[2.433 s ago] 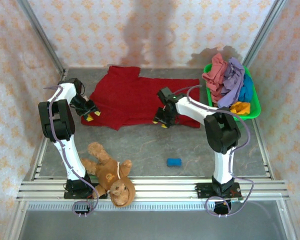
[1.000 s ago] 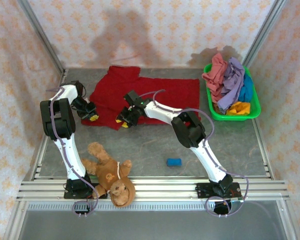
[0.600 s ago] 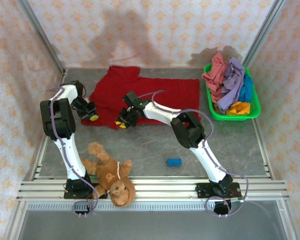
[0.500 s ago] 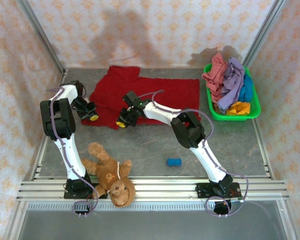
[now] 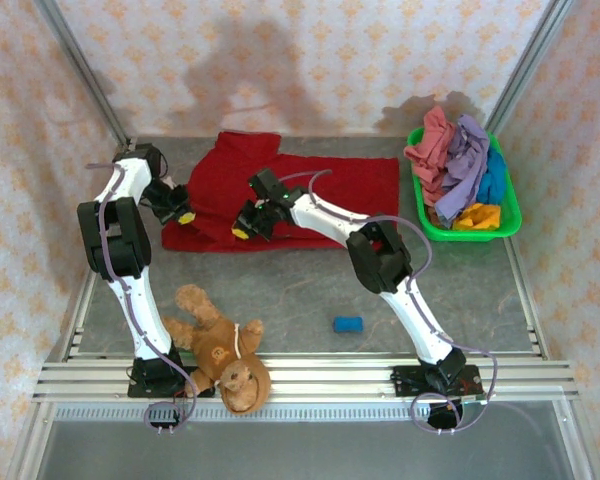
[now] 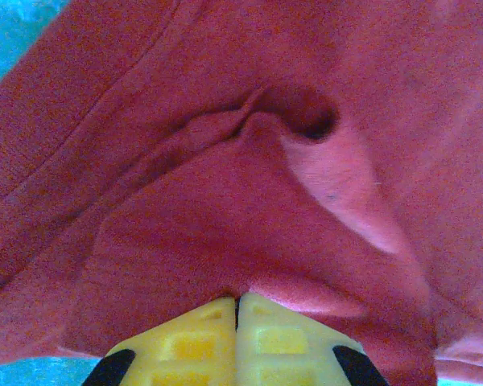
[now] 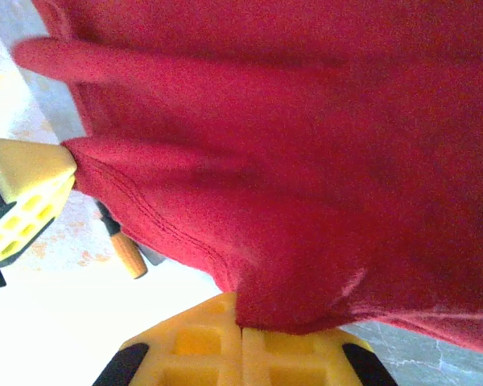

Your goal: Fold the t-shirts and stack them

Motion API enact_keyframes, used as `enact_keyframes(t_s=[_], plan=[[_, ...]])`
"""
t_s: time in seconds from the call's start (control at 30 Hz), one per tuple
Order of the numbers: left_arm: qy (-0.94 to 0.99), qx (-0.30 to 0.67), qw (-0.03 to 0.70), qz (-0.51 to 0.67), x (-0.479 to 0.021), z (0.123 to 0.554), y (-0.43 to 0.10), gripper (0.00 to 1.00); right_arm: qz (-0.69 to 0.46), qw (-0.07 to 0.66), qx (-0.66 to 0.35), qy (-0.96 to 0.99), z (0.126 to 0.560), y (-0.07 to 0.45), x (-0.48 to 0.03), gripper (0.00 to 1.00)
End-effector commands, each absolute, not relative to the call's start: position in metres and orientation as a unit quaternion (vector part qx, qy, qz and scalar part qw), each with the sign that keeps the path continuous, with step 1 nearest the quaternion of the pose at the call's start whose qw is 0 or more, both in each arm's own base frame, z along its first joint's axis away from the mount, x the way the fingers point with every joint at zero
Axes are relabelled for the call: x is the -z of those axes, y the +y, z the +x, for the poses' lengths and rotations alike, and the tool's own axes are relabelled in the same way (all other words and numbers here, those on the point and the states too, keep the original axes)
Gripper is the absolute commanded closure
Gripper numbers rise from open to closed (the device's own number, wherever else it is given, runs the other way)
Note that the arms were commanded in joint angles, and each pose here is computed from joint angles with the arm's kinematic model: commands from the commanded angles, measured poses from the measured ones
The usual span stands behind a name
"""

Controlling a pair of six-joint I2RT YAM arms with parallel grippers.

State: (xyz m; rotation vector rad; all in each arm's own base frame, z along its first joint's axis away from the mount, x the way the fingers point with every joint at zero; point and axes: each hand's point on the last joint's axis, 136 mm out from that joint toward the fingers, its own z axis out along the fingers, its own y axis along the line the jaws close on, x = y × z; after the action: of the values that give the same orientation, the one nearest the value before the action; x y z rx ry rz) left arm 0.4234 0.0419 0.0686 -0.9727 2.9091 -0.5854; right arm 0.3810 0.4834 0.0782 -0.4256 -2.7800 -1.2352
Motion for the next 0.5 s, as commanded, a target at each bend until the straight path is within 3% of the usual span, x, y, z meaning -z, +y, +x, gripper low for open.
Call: enact_keyframes(t_s=[0.0, 0.47], plan=[[0.928, 0.202, 0.015, -0.312, -0.082, 0.437, 0.031, 1.00, -0.142, 0.024, 0.410, -0.901, 0.400, 0.477, -0.086, 1.00], [0.916, 0.240, 0.072, -0.314, -0.098, 0.528, 0.026, 1.00, -0.180, 0.001, 0.462, -0.868, 0.489, 0.457, -0.083, 1.00]])
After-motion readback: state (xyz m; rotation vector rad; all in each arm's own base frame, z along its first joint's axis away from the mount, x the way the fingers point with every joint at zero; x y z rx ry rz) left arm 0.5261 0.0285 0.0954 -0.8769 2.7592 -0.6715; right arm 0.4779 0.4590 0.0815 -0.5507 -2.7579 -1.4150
